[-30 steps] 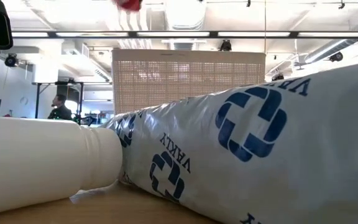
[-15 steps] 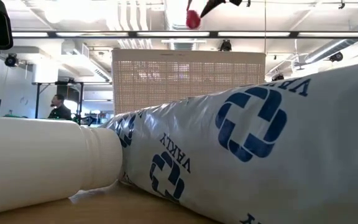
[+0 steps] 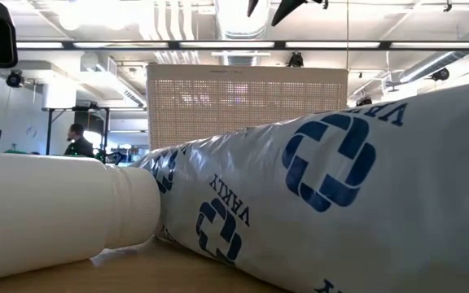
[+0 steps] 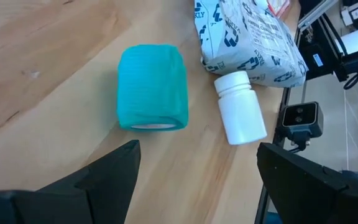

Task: Pick & place medical supplies in basket/bin
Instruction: Put the rolled green bandage into the white container

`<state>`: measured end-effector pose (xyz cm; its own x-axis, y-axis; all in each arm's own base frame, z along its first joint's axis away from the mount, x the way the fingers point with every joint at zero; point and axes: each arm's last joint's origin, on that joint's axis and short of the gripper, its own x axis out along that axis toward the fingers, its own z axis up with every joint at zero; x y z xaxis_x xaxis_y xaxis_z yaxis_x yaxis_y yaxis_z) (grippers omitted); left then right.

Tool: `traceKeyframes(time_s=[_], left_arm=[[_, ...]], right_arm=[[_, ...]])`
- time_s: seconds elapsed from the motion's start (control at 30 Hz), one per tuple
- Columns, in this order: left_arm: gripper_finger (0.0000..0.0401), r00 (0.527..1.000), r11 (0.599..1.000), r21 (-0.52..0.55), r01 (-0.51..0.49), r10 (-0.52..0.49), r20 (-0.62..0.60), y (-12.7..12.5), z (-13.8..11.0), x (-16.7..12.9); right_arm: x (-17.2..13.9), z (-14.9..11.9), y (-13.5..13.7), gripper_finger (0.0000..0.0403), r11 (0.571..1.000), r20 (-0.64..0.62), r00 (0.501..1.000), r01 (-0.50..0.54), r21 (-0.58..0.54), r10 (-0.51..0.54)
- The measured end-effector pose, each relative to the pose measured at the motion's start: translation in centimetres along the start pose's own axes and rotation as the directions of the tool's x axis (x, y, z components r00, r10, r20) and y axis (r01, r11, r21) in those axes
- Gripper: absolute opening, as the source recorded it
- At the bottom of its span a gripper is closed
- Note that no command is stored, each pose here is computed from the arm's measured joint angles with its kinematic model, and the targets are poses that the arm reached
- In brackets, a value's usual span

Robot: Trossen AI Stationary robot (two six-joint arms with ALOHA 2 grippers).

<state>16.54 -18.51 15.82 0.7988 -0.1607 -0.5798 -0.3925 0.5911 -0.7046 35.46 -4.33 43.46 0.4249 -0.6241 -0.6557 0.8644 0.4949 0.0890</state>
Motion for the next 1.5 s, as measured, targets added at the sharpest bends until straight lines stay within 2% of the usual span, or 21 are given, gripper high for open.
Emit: traceKeyframes(time_s=[0.37,0.43,0.53,0.63,0.8,0.83,0.87,0.93,1.03,1.1,1.17,1.3,1.4,1.5], left_arm=[[0.0301,1.0,1.0,-0.013,0.02,-0.02,0.004,-0.2,0.1,0.0],[0.0301,1.0,0.999,0.022,0.028,-0.028,0.002,-0.3,0.1,0.0],[0.0301,0.998,0.985,0.166,0.054,-0.051,-0.024,-0.8,0.0,-0.1],[0.0301,0.994,0.932,0.349,0.098,-0.076,-0.078,-1.6,-0.2,-0.2],[0.0301,0.993,0.768,0.63,0.117,-0.082,-0.084,-2.9,-0.5,0.4],[0.0301,0.996,0.755,0.649,0.094,-0.068,-0.065,-3.0,-0.4,0.6],[0.0301,0.998,0.755,0.653,0.059,-0.043,-0.04,-3.0,-0.2,0.8],[0.0301,0.999,0.789,0.614,-0.028,0.033,0.003,-2.9,0.2,1.2],[0.0301,0.98,0.858,0.477,-0.188,0.198,0.029,-2.7,1.1,1.4],[0.0301,0.96,0.876,0.405,-0.264,0.277,0.027,-3.0,1.6,1.3],[0.0301,0.953,0.879,0.379,-0.289,0.3,0.031,-3.5,2.0,1.3],[0.0301,0.959,0.894,0.351,-0.278,0.281,0.044,-4.4,2.9,1.5],[0.0301,0.95,0.895,0.322,-0.309,0.309,0.054,-4.0,3.9,2.3],[0.0301,0.937,0.898,0.288,-0.334,0.349,-0.003,-3.3,4.8,3.6]], right_arm=[[-3.3,-5.8,3.8,0.0258,0.975,-0.086,0.992,-0.106,-0.196,0.091],[-3.9,-7.1,4.4,0.0256,0.963,-0.101,0.989,-0.125,-0.237,0.104],[-4.9,-9.2,5.3,0.0256,0.941,-0.125,0.985,-0.155,-0.302,0.122],[-5.8,-11.3,6.0,0.0258,0.915,-0.147,0.98,-0.18,-0.361,0.135],[-6.6,-14.7,6.7,0.0254,0.897,-0.182,0.975,-0.189,-0.399,0.124],[-6.6,-15.3,6.8,0.0253,0.9,-0.188,0.975,-0.186,-0.393,0.119],[-6.6,-15.9,6.8,0.0252,0.907,-0.193,0.975,-0.18,-0.381,0.112],[-6.5,-17.0,6.9,0.0251,0.923,-0.202,0.975,-0.163,-0.348,0.096],[-6.2,-18.6,6.9,0.0253,0.952,-0.213,0.975,-0.126,-0.277,0.067],[-6.0,-19.5,6.8,0.0254,0.969,-0.218,0.975,-0.098,-0.225,0.048],[-5.8,-20.4,6.7,0.0253,0.98,-0.226,0.974,-0.074,-0.186,0.031],[-5.5,-21.7,6.5,0.0249,0.984,-0.298,0.954,-0.058,-0.167,0.006],[-5.3,-22.7,6.3,0.0247,0.983,-0.365,0.931,-0.054,-0.174,-0.013],[-5.4,-23.5,6.2,0.0247,0.987,-0.375,0.927,-0.037,-0.154,-0.024]])
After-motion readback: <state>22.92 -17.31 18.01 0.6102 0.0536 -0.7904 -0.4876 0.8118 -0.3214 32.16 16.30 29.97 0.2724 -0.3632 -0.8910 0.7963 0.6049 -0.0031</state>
